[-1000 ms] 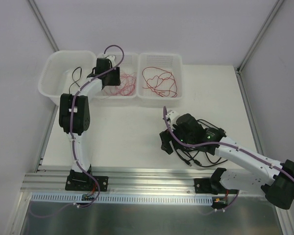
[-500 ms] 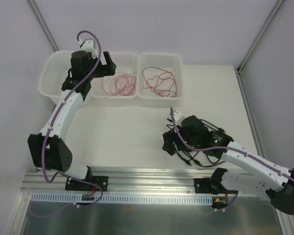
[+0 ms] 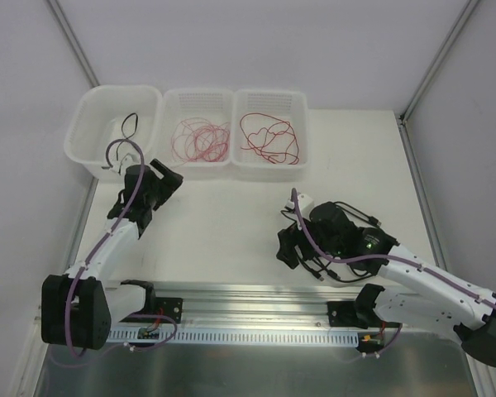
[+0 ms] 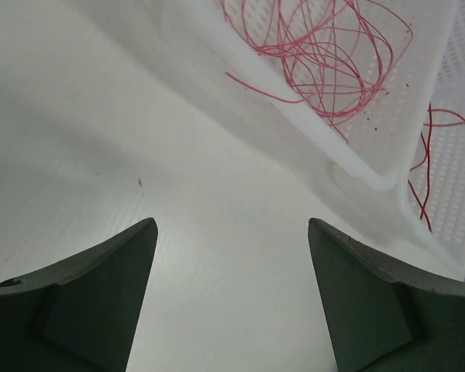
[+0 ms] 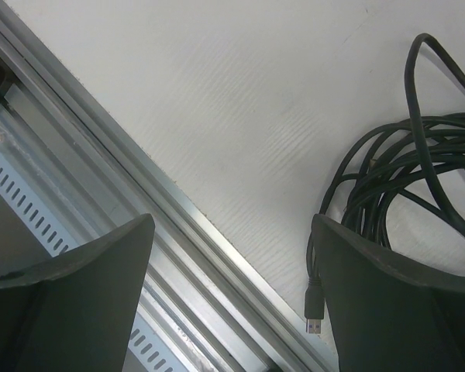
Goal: Untangle the cables
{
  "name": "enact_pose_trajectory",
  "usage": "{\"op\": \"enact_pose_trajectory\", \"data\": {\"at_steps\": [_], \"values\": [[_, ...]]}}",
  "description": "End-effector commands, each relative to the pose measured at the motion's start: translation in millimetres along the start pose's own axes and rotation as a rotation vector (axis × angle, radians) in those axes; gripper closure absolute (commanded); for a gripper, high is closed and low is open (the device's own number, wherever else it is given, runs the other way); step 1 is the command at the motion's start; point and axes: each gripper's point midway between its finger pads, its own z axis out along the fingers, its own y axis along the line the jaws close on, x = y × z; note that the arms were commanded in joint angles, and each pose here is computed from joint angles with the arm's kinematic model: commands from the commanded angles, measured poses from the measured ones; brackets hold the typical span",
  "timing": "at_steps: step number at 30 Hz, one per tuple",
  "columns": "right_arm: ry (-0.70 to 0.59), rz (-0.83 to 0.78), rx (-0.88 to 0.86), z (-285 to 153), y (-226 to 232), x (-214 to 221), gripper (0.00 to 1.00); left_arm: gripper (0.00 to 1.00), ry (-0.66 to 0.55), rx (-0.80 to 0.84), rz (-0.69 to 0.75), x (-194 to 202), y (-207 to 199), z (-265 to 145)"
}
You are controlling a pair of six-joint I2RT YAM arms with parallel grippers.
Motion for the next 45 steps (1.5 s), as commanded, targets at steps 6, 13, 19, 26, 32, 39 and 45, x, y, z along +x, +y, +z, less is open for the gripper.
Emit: {"op": "enact_pose_trajectory", "data": {"at_steps": [6,13,19,26,32,39,45], "values": [[-0.052,0.006,0.002,-9,2,-7,0.13,0.29,-0.238,0.168,-0.386,-43,-15,15],[-0.049,0.004,0.014,-11,0,-6,0.13,0.37,-0.249,0.202,-0.450,-48,-19,40],[-0.045,-0.006,0.018,-12,-2,-6,0.13,0.50,-0.271,0.183,-0.428,-52,-17,54],[-0.040,-0.016,0.018,-12,-2,-6,0.13,0.59,-0.272,0.162,-0.424,-53,-14,68],[-0.033,-0.023,0.022,-12,-2,-5,0.13,0.63,-0.281,0.175,-0.413,-54,-13,78],[-0.024,-0.023,0.029,-10,-4,-4,0.13,0.70,-0.285,0.204,-0.415,-59,-19,81],[-0.026,-0.022,0.030,-11,-4,-5,0.13,0.72,-0.283,0.202,-0.416,-59,-18,84]]}}
